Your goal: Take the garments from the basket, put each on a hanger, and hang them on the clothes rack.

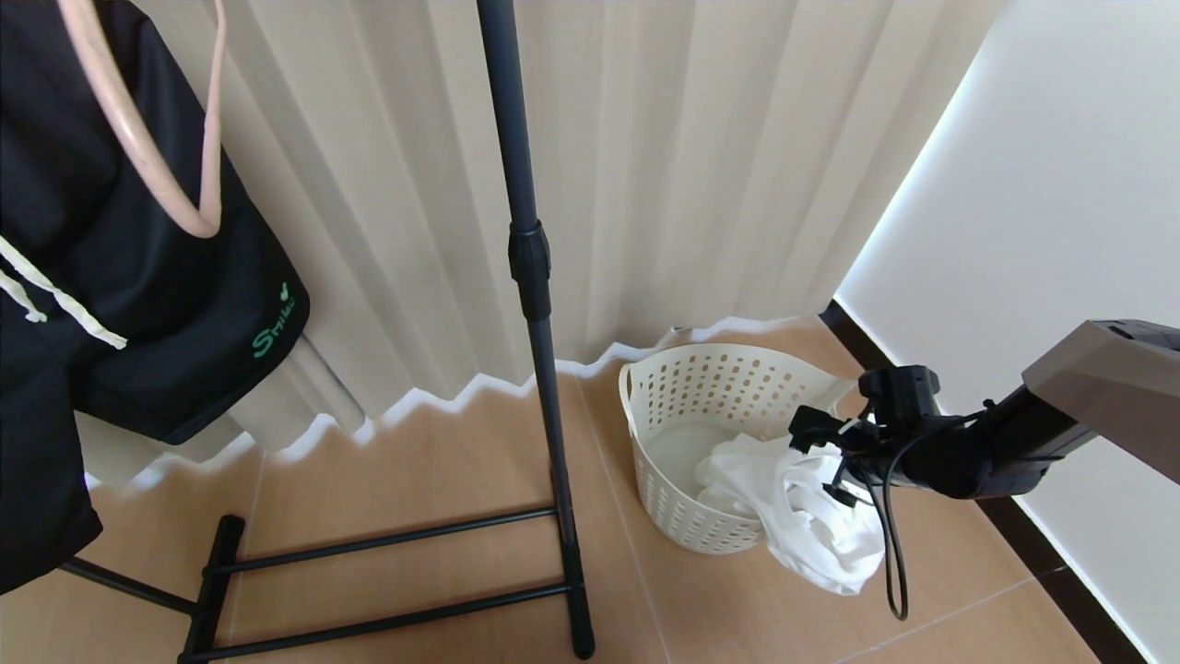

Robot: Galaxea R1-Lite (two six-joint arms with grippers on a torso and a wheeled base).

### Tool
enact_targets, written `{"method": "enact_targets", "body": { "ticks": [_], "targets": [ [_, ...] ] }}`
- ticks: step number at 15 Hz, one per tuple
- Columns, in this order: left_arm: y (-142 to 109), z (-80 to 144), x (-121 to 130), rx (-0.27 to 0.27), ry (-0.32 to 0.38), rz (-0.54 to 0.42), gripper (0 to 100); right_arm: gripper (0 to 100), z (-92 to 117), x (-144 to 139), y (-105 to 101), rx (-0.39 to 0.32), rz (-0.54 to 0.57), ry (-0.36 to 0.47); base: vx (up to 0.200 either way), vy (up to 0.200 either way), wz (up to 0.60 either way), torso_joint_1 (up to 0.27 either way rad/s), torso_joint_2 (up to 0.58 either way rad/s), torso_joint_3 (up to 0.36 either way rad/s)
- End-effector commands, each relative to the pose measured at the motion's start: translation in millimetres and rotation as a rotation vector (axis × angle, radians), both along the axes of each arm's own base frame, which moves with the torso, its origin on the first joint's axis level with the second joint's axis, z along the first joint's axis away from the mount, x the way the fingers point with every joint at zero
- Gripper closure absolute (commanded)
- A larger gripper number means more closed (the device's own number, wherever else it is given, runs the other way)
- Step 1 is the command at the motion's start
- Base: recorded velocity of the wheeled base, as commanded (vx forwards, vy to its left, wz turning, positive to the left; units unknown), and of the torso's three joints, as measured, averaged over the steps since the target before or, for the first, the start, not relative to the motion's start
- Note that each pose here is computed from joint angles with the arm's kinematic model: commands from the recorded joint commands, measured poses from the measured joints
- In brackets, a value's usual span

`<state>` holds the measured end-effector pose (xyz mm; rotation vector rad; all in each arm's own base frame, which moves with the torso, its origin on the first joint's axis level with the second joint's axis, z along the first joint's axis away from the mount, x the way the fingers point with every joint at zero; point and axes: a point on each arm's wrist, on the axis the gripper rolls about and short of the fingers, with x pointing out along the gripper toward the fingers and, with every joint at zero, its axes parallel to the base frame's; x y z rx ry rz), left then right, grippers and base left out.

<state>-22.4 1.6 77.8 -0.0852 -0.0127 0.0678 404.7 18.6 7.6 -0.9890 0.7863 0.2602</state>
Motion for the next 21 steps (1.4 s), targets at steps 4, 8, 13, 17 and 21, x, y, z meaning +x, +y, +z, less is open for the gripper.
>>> {"method": "enact_targets", "body": {
  "ticks": [4, 8, 13, 17, 21],
  "targets": [
    [0, 0, 0, -0.001, 0.001, 0.001, 0, 0, -3, 8, -6, 0.003, -0.018, -0.013, 0.000, 0.000, 0.00, 0.000, 0.00, 0.000],
    [0, 0, 0, -0.001, 0.001, -0.001, 0, 0, 1, 16, -8, -0.004, -0.034, -0.040, 0.000, 0.000, 0.00, 0.005, 0.00, -0.051],
    [0, 0, 0, -0.001, 0.001, -0.001, 0, 0, -10, 29, -7, 0.001, -0.048, -0.050, 0.000, 0.000, 0.00, 0.000, 0.00, 0.000],
    [0, 0, 0, -0.001, 0.001, 0.001, 0, 0, -17, 42, -6, -0.019, -0.075, -0.072, 0.000, 0.000, 0.00, 0.000, 0.00, 0.000],
    [0, 0, 0, -0.001, 0.001, 0.001, 0, 0, -20, 49, -6, 0.005, -0.099, -0.091, 0.000, 0.000, 0.00, 0.000, 0.00, 0.000]
  ]
}}
